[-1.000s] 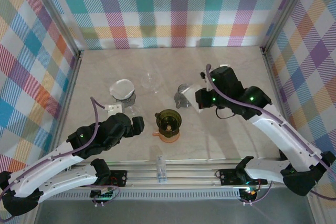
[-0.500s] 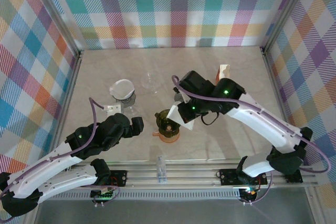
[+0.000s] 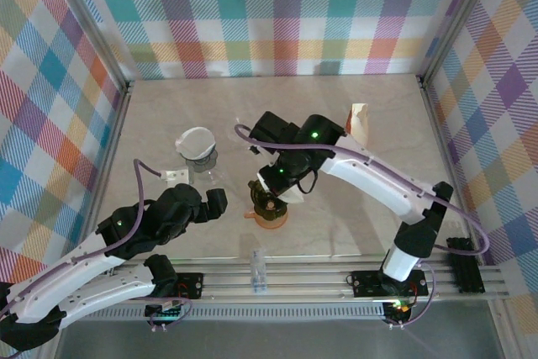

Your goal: Place the coffee filter in the dripper

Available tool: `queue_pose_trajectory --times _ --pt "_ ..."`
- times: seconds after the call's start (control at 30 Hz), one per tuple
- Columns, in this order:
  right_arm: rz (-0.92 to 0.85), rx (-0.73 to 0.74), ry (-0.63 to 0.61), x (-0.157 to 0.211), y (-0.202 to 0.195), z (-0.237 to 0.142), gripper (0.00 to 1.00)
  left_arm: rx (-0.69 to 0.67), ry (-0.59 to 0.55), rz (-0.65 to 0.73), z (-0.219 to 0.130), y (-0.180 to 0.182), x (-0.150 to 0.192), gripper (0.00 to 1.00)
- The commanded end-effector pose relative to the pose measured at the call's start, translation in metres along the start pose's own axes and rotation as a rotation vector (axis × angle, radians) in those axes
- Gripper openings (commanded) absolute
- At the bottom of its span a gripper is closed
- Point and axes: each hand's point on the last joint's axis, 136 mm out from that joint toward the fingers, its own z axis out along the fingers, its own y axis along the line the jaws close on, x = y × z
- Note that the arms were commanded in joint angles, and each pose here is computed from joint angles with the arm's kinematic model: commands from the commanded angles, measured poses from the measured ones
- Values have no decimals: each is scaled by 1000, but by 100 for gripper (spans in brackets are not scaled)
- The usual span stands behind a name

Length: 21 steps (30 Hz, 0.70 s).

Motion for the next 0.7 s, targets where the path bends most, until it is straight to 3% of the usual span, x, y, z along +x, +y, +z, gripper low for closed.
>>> queue_pose_trajectory --times 0.0,0.67 --pt "-47 -29 48 5 9 4 0 19 -1 14 -7 -2 -4 100" --pt "-31 -58 81 4 18 61 0 15 22 14 0 -4 3 100"
